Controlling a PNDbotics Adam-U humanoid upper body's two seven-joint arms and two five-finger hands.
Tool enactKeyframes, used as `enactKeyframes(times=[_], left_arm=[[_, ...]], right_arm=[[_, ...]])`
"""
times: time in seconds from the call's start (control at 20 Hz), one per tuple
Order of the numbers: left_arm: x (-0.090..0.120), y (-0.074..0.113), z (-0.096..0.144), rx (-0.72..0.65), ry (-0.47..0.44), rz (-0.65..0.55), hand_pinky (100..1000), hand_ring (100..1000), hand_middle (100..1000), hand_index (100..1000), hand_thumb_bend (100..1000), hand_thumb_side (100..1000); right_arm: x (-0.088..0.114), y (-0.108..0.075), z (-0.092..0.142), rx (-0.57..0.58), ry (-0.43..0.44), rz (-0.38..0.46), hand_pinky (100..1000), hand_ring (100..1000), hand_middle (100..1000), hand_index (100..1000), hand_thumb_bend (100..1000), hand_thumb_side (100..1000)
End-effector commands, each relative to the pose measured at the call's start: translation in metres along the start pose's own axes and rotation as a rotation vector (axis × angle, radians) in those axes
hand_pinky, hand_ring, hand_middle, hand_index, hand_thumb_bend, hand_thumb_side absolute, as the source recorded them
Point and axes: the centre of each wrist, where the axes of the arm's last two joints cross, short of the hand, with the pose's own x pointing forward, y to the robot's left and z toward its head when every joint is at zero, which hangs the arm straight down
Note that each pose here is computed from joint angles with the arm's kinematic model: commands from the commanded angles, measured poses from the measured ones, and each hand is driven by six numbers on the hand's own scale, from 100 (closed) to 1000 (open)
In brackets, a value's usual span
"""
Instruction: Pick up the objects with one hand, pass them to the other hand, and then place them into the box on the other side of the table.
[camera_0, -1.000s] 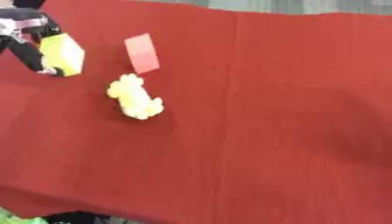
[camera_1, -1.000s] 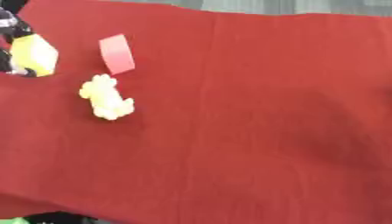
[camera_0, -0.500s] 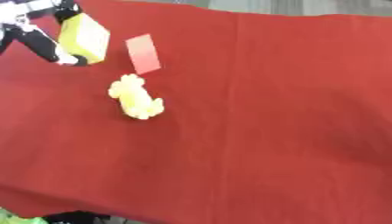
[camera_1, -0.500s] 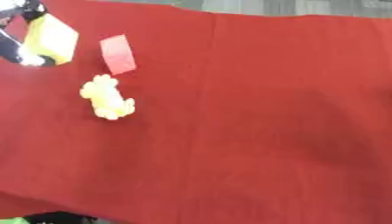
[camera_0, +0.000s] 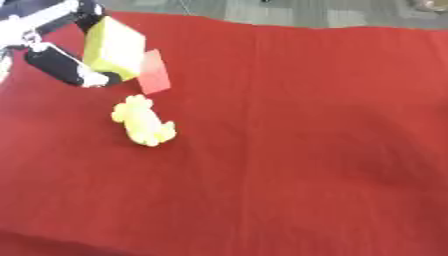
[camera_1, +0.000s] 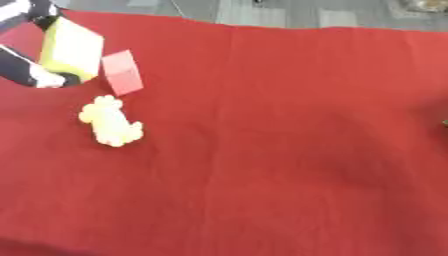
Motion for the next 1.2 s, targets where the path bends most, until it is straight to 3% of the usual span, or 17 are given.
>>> enactKeyframes(times=[0.05, 0.65, 1.2], left_arm=[[0.011, -0.002, -0.003, 0.034, -0.022, 0.045, 700, 560, 480, 545, 100, 146], [0.038, -0.046, -0.026, 0.051, -0.078, 0.218, 699, 544, 473, 550, 100, 264], [0.056, -0.086, -0.041, 0.118, -0.141, 0.236, 686, 533, 467, 547, 100, 288]], right_arm=[[0.017, -0.006, -0.007, 0.031, -0.050, 0.036, 977, 1000, 999, 1000, 100, 629], [0.060, 0.002, -0.031, 0.177, -0.199, 0.119, 967, 1000, 991, 1000, 100, 575], [0.103, 0.034, -0.060, 0.459, -0.304, 0.310, 953, 1000, 983, 992, 100, 417]])
